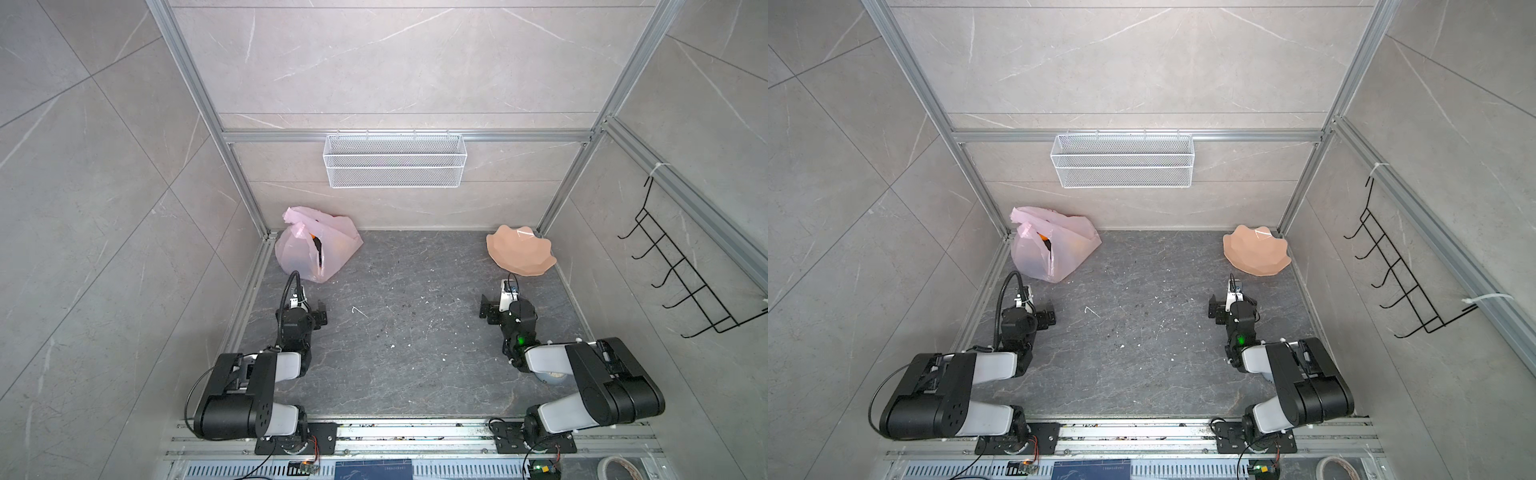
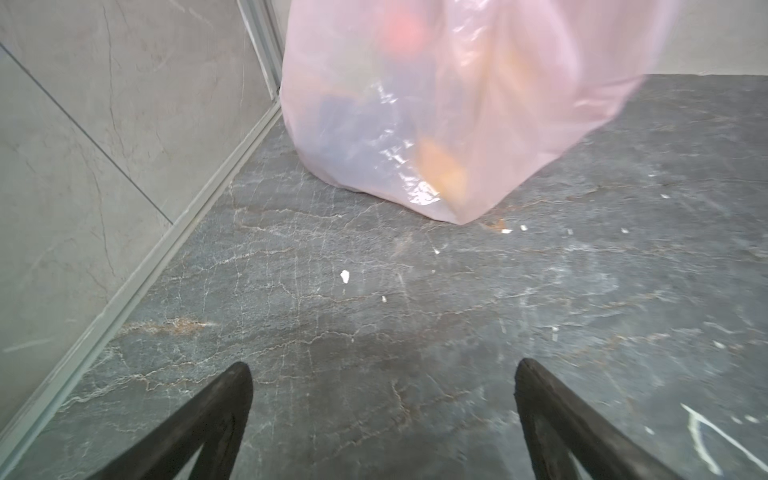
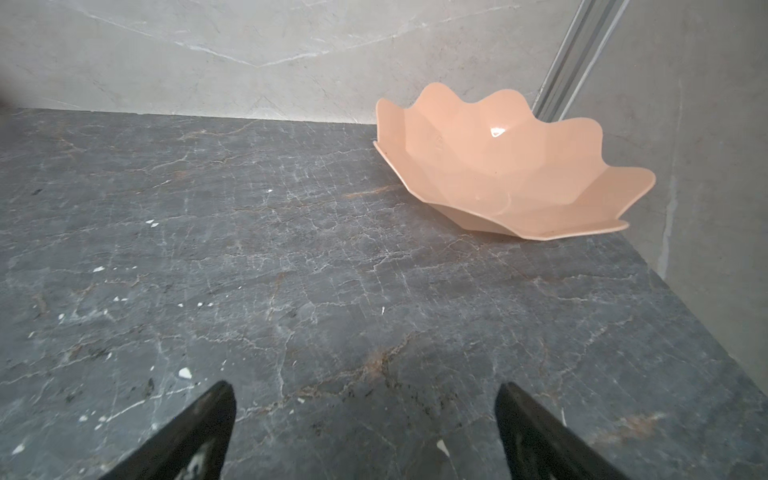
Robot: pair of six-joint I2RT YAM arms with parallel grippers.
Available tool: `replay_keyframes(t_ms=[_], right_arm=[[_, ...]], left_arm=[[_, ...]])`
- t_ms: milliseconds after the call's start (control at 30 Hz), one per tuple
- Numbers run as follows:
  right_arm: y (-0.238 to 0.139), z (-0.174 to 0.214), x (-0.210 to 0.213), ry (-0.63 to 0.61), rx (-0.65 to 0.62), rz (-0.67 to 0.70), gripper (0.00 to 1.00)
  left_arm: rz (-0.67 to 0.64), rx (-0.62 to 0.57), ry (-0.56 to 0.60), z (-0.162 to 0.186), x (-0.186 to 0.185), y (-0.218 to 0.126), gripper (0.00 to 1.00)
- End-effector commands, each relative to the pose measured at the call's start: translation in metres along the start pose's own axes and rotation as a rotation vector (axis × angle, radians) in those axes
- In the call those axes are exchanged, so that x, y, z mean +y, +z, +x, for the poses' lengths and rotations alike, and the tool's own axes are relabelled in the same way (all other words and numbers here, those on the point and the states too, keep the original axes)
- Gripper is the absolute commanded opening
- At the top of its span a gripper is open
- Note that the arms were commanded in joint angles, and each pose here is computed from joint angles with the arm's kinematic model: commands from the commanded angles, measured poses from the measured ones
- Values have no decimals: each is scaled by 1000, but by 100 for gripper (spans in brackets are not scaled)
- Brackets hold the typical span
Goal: Take the fake fruits out of the plastic bag
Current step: 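Reach the left gripper to the pink bag's handle while the right arm rises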
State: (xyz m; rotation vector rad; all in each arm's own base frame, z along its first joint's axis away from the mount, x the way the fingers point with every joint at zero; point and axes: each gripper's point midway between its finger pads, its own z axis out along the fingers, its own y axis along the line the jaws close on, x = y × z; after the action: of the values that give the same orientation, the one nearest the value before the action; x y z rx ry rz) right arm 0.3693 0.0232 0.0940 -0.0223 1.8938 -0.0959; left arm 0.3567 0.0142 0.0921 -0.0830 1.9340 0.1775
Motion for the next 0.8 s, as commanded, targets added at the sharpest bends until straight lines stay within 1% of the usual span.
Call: replay_keyframes(t_ms=[0,67,167,233,333,367,433,467,500,567,633,667,733,767], right_arm=[[-21,-31,7,-33,-122,-15,100],[-33,-42,12,-56,-134,-25,99],[-60,-70,24,-33,-193,-86,100],[-80,-88,31,-2,-216,-156,100],[-111,-112,30,80,-243,-214,100],[-121,-118,27,120,-252,-222,100],[-139,-127,20,212,-273,-227,100],[-147,-130,15,264,-280,-223,100],[-154,-131,8,327,-279,-207,100],[-167,-130,-11,468,-265,-137,100],[-175,-110,-40,656,-193,13,100],[-180,-109,-44,662,-178,31,100],[-185,-116,-38,586,-165,-9,100],[-186,-119,-33,556,-154,-34,100]], left_arm=[[-59,-52,-15,-33,8,-14,100],[-82,-36,-72,-44,11,-24,100],[-55,-89,-140,-72,3,-48,100],[-30,-87,-256,-87,3,-62,100],[-17,-32,-459,-104,8,-88,100],[-5,-5,-499,-105,8,-96,100],[-32,48,-634,-101,14,-110,100],[-36,45,-677,-104,17,-116,100],[-4,30,-680,-111,14,-121,100],[92,-14,-636,-133,3,-127,100],[117,-16,-621,-153,-1,-131,100],[134,-3,-599,-164,-5,-130,100],[163,57,-550,-183,-16,-124,100],[157,102,-534,-191,-20,-119,100]])
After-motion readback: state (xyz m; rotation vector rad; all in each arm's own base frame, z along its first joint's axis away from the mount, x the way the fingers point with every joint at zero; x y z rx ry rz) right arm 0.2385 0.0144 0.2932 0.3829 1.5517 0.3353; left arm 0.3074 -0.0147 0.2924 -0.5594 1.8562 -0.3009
